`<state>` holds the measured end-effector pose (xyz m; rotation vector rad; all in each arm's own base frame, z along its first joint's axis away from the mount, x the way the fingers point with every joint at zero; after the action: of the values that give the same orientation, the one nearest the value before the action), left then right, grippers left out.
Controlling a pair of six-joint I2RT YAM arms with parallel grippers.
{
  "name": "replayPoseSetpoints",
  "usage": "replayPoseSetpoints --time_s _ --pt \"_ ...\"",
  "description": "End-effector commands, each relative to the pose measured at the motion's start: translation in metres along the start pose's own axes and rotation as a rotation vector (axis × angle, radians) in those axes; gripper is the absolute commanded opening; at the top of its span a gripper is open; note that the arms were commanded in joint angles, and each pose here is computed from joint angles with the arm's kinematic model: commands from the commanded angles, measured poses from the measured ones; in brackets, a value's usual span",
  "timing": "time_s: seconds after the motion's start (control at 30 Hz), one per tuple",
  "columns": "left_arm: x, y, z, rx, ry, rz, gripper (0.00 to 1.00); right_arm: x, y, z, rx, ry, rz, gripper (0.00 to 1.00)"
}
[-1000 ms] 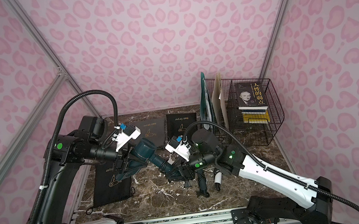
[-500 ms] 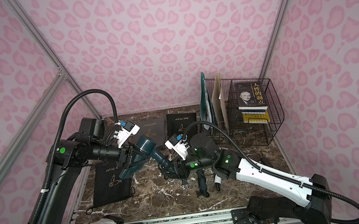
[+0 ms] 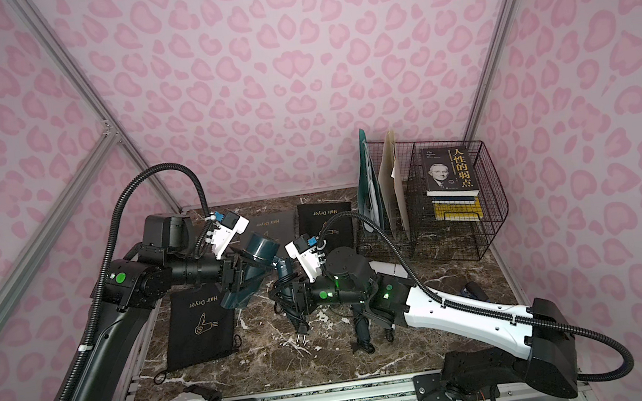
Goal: Pack away hair dryers
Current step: Fold the hair dryer.
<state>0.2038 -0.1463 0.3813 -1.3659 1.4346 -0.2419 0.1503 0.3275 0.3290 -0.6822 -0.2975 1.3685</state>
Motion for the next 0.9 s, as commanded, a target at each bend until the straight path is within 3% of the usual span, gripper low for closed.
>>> replayPoseSetpoints --time_s 0.0,0.03,0.1,0.27,0.43,0.63,0.87 --pt "0.004 -0.015 0.028 0.033 -0.203 -0.055 0.02 -0.014 -0.031 0.078 -0.177 -0.416 -0.152 0.0" --pt "0.004 -0.016 0.026 0.041 -0.19 -0.056 0.02 -0.012 -0.03 0.075 -0.171 -0.392 -0.142 0.06" --pt "0.002 -0.018 0.023 0.06 -0.171 -0.059 0.02 -0.009 -0.027 0.065 -0.151 -0.317 -0.129 0.32" --pt "-0.003 -0.02 0.009 0.124 -0.093 -0.043 0.01 -0.013 -0.021 0.039 -0.123 -0.168 -0.083 0.58" --pt "-0.01 -0.021 -0.002 0.177 -0.047 -0.029 0.02 -0.027 -0.014 0.011 -0.085 -0.076 -0.039 0.62" --pt "-0.014 -0.023 -0.008 0.202 -0.019 -0.033 0.02 -0.044 -0.002 0.001 -0.082 -0.083 -0.004 0.61" --pt "-0.011 -0.026 -0.01 0.187 0.026 -0.034 0.02 -0.049 0.007 -0.003 -0.094 -0.085 0.02 0.53"
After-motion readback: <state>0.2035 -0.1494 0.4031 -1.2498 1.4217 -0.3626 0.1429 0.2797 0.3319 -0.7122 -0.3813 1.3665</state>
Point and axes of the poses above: each gripper's point midway between its finger pads, its own x axis out along the fingers, its own z axis along the line the jaws close on, y = z × x, the point moved 7 cm from there along -x, back along the fingers, and after that the axes turned 5 degrees about x, right-handed, at the moved point
